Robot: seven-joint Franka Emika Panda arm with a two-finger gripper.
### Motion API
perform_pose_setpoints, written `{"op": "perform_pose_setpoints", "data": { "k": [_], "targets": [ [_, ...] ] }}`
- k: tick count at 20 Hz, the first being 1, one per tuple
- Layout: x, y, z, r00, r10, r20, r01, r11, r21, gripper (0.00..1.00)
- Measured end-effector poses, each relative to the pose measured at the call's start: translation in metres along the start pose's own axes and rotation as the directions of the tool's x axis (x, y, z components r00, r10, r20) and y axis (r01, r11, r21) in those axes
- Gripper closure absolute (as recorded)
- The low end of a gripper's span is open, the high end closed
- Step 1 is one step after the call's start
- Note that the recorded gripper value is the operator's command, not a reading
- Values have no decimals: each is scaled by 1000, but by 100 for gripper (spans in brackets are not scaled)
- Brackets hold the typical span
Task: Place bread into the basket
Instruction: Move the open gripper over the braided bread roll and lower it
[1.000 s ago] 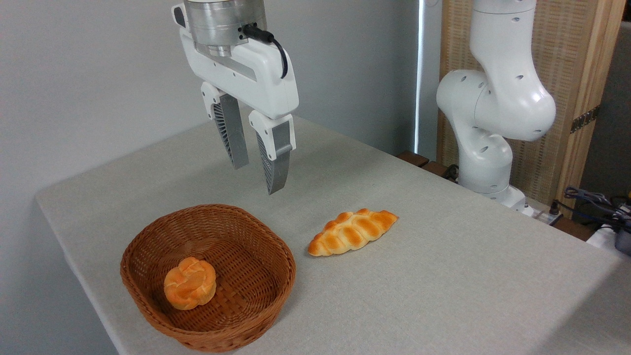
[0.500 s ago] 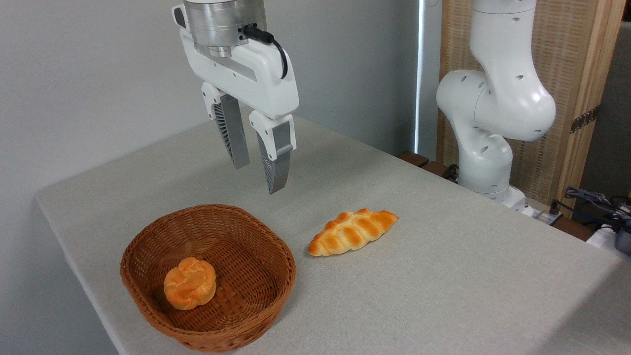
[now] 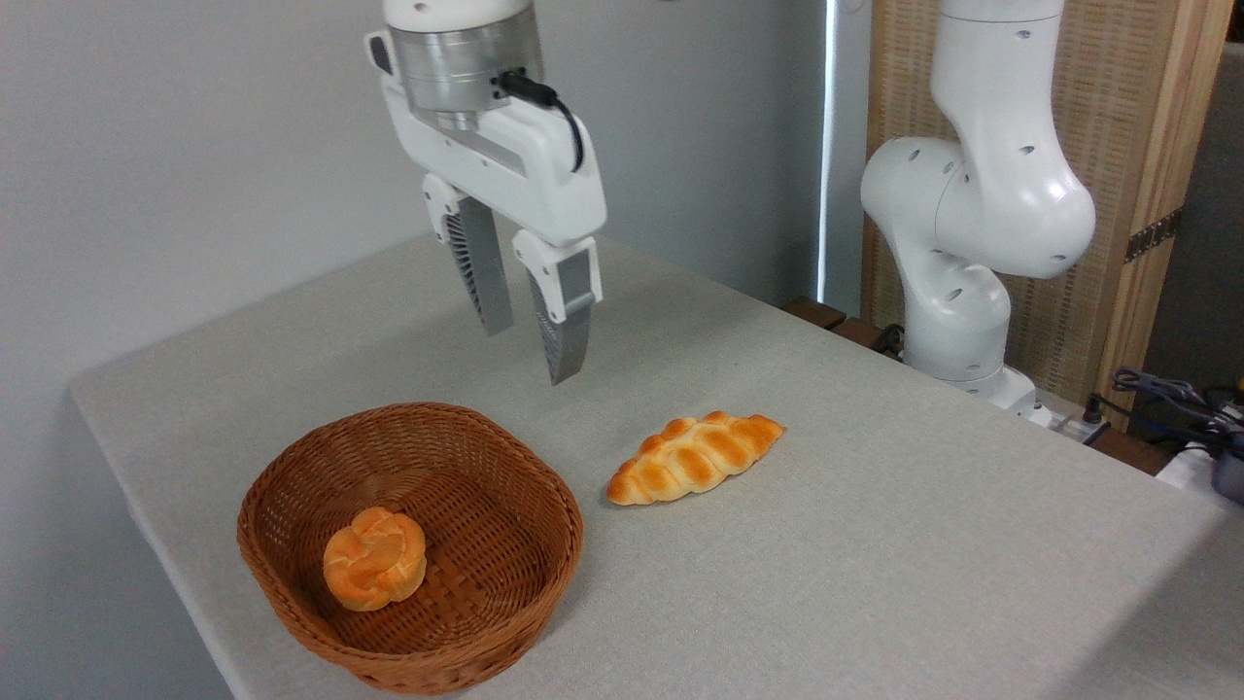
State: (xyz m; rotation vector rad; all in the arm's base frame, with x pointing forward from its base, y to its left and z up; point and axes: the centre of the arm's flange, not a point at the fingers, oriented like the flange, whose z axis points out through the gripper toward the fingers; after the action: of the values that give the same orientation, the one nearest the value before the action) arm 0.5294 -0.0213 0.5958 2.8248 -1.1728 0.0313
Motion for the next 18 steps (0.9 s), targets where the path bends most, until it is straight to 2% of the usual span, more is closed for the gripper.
{"op": "perform_pose_setpoints", "data": {
  "k": [3,7,9,15,18],
  "targets": [
    [-16,26,17,1000,18,9,-18,1000,-6,0],
    [-26,79,68,988,122,97,-125,992,19,0],
    [-33,96,91,981,152,121,-155,988,16,0],
    [-48,101,136,977,167,134,-169,986,4,0],
    [-66,85,161,984,139,107,-139,990,-4,0]
  ]
}}
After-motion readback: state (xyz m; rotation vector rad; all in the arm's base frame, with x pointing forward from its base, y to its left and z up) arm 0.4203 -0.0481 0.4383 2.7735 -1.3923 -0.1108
